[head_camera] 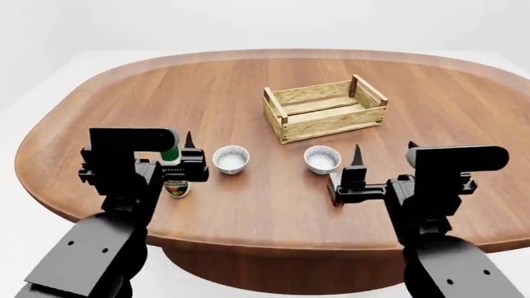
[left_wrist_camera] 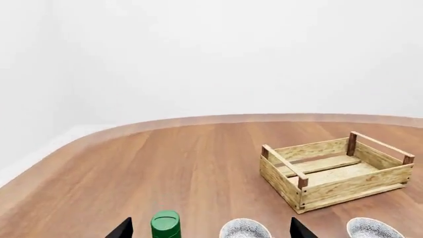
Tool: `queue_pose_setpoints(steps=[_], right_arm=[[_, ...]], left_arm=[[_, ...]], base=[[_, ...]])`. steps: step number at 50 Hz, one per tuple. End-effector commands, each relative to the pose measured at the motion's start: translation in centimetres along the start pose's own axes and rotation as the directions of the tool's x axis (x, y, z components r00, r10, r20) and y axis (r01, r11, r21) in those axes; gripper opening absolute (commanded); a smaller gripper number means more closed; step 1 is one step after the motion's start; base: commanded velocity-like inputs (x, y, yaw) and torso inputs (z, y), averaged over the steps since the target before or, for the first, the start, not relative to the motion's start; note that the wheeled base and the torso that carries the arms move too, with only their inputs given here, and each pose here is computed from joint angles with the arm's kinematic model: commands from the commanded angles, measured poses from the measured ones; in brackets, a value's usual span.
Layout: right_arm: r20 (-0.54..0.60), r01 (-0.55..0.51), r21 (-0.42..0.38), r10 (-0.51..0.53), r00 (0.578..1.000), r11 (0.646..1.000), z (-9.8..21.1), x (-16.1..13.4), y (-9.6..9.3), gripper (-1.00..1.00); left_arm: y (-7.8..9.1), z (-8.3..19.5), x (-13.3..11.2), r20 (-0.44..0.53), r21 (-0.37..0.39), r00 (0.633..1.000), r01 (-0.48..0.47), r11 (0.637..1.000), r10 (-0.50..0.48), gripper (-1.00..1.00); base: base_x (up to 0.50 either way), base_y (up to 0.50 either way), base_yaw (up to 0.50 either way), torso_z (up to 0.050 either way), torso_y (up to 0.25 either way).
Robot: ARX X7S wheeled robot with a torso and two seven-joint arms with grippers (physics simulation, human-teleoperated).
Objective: Stack the right bowl on the left bowl and place them in the tray.
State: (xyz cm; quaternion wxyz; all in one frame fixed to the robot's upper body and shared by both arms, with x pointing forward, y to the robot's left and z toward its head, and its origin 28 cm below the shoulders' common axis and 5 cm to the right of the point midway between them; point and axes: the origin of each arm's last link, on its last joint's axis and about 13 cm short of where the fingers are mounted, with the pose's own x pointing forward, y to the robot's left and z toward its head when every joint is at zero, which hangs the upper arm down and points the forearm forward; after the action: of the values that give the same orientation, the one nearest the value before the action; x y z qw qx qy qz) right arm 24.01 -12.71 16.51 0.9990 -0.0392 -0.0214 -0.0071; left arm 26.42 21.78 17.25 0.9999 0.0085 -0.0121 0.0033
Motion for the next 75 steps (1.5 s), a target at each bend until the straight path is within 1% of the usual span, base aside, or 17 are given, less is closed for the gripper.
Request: queue_pose_setpoints(steps=[1, 3, 4, 8, 10, 12, 14, 15, 19, 22, 25, 43, 50, 51, 60, 61, 75], right_arm=[[0.005, -0.026, -0.017, 0.026, 1.0, 1.0, 3.5, 0.4, -0.8, 1.0], [0.001, -0.032, -0.013, 0.032, 1.0, 0.999, 3.9, 0.5, -0.9, 1.0], [-0.004, -0.036, -0.01, 0.036, 0.999, 0.999, 4.4, 0.7, -1.1, 1.0], [-0.02, -0.045, -0.002, 0.045, 0.999, 0.999, 6.1, 1.1, -1.7, 1.0], [-0.024, -0.053, 0.001, 0.053, 0.998, 0.999, 6.9, 1.4, -2.0, 1.0], [-0.025, -0.066, 0.012, 0.066, 0.997, 0.998, 7.5, 1.4, -2.1, 1.0], [-0.02, -0.063, 0.003, 0.063, 0.998, 0.998, 8.0, 1.5, -2.2, 1.0], [-0.018, -0.065, -0.006, 0.065, 0.998, 0.998, 8.3, 1.5, -2.2, 1.0], [-0.021, -0.061, -0.005, 0.06, 0.998, 0.998, 8.2, 1.6, -2.2, 1.0], [-0.029, -0.062, 0.002, 0.062, 0.998, 0.998, 8.0, 1.7, -2.3, 1.0], [-0.041, -0.086, 0.032, 0.087, 0.995, 0.996, 7.8, 1.7, -2.4, 1.0], [-0.069, -0.096, 0.041, 0.099, 0.993, 0.995, 7.6, 1.9, -2.3, 1.0], [-0.085, -0.096, 0.038, 0.099, 0.991, 0.995, 7.3, 2.0, -2.4, 1.0], [-0.092, -0.091, 0.042, 0.094, 0.991, 0.995, 6.9, 2.0, -2.4, 1.0], [-0.092, -0.091, 0.042, 0.094, 0.991, 0.995, 6.9, 2.0, -2.4, 1.0], [-0.098, -0.083, 0.062, 0.089, 0.991, 0.995, 6.4, 1.9, -2.7, 1.0], [-0.108, -0.09, 0.065, 0.096, 0.989, 0.994, 5.8, 2.1, -2.5, 1.0]], left_arm=[[0.0, 4.1, 0.3, -0.003, 0.004, 0.999, 0.047, 0.999, -0.047, 1.0], [0.0, 4.1, 0.3, -0.003, 0.004, 0.999, 0.047, 0.999, -0.047, 1.0], [0.1, 5.2, 0.8, -0.02, 0.008, 0.997, 0.079, 0.997, -0.079, 1.0], [0.2, 6.6, 1.8, -0.041, 0.01, 0.993, 0.109, 0.994, -0.108, 1.0], [0.3, 8.0, 2.0, -0.046, 0.004, 0.99, 0.131, 0.991, -0.13, 1.0], [0.3, 8.7, 2.0, -0.043, 0.006, 0.99, 0.138, 0.99, -0.137, 1.0], [0.4, 9.4, 2.2, -0.044, 0.0, 0.99, 0.136, 0.991, -0.136, 1.0], [0.4, 9.7, 2.3, -0.03, 0.014, 0.991, 0.13, 0.991, -0.129, 1.0], [0.5, 10.1, 2.5, -0.02, 0.008, 0.992, 0.125, 0.992, -0.125, 1.0], [0.6, 10.1, 2.5, -0.018, 0.009, 0.992, 0.124, 0.992, -0.124, 1.0], [0.7, 9.8, 2.8, -0.03, 0.003, 0.992, 0.119, 0.993, -0.119, 1.0], [0.8, 9.4, 3.1, -0.043, 0.015, 0.993, 0.112, 0.994, -0.112, 1.0], [0.9, 9.5, 2.9, -0.043, 0.006, 0.992, 0.116, 0.993, -0.116, 1.0], [1.1, 9.4, 2.8, -0.044, 0.011, 0.992, 0.118, 0.993, -0.117, 1.0], [1.1, 9.4, 2.8, -0.044, 0.011, 0.992, 0.118, 0.993, -0.117, 1.0], [0.9, 9.1, 3.0, -0.048, 0.008, 0.992, 0.116, 0.993, -0.116, 1.0], [0.9, 8.6, 3.1, -0.054, 0.005, 0.991, 0.12, 0.993, -0.119, 1.0]], base=[[0.0, 0.0, 0.0, 0.0, 0.0], [0.0, 0.0, 0.0, 0.0, 0.0], [0.0, 0.0, 0.0, 0.0, 0.0], [0.0, 0.0, 0.0, 0.0, 0.0], [0.0, 0.0, 0.0, 0.0, 0.0], [0.0, 0.0, 0.0, 0.0, 0.0], [0.0, 0.0, 0.0, 0.0, 0.0], [0.0, 0.0, 0.0, 0.0, 0.0], [0.0, 0.0, 0.0, 0.0, 0.0], [0.0, 0.0, 0.0, 0.0, 0.0], [0.23, 0.0, 0.0, 0.0, 0.0], [0.5, 0.0, 0.0, 0.0, 0.0], [0.5, 0.0, 0.0, 0.0, 0.0], [0.5, 0.0, 0.0, 0.0, 0.0], [0.5, 0.0, 0.0, 0.0, 0.002], [0.5, 0.0, 0.0, 0.0, 0.0], [0.5, 0.0, 0.0, 0.0, 0.001]])
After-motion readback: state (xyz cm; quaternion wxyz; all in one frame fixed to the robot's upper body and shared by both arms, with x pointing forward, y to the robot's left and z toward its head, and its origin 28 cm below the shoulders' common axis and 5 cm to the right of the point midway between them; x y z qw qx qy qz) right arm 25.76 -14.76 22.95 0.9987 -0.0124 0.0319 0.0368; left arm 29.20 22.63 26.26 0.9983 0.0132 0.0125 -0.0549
